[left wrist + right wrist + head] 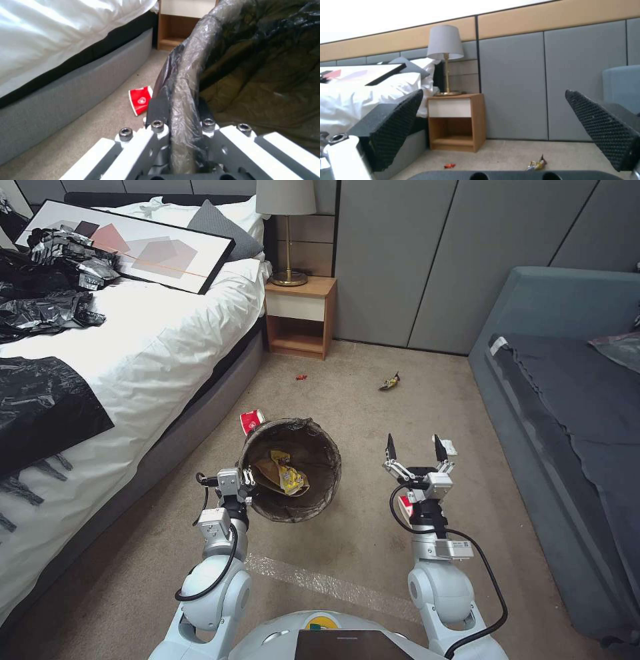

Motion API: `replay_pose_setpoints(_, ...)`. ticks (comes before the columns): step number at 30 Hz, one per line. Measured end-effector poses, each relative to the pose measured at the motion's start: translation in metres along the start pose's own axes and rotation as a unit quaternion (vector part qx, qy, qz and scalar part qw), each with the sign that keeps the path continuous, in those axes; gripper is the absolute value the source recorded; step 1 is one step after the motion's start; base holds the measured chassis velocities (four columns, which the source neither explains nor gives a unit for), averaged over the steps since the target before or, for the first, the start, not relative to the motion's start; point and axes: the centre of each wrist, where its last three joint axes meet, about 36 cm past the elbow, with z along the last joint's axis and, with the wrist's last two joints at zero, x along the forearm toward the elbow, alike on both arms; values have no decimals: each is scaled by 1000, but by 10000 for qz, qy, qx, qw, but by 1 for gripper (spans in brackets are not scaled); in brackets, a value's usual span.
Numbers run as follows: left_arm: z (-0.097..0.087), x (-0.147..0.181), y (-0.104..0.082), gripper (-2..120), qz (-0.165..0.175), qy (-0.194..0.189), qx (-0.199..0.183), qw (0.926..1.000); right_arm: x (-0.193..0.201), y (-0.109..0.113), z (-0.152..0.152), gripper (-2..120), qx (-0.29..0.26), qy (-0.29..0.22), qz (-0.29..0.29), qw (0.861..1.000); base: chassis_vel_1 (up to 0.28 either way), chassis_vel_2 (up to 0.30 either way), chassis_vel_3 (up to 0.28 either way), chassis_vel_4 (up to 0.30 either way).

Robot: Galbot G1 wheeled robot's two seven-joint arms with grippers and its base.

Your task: Pick up the trash bin, then pick up the garbage from the floor and place it into the trash bin.

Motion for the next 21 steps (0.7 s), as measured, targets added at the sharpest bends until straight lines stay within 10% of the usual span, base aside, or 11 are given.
replay_pose_setpoints(13, 0, 1, 0, 3, -1, 1, 9, 10000, -12, -19, 5, 100, 292, 41, 77, 9995, 0, 0, 0, 0)
replay_pose_setpoints(21, 0, 0, 0, 3, -2, 7, 3, 10000, -24, -62, 22, 100, 954, 1542, 335, 9829, 0, 0, 0, 0)
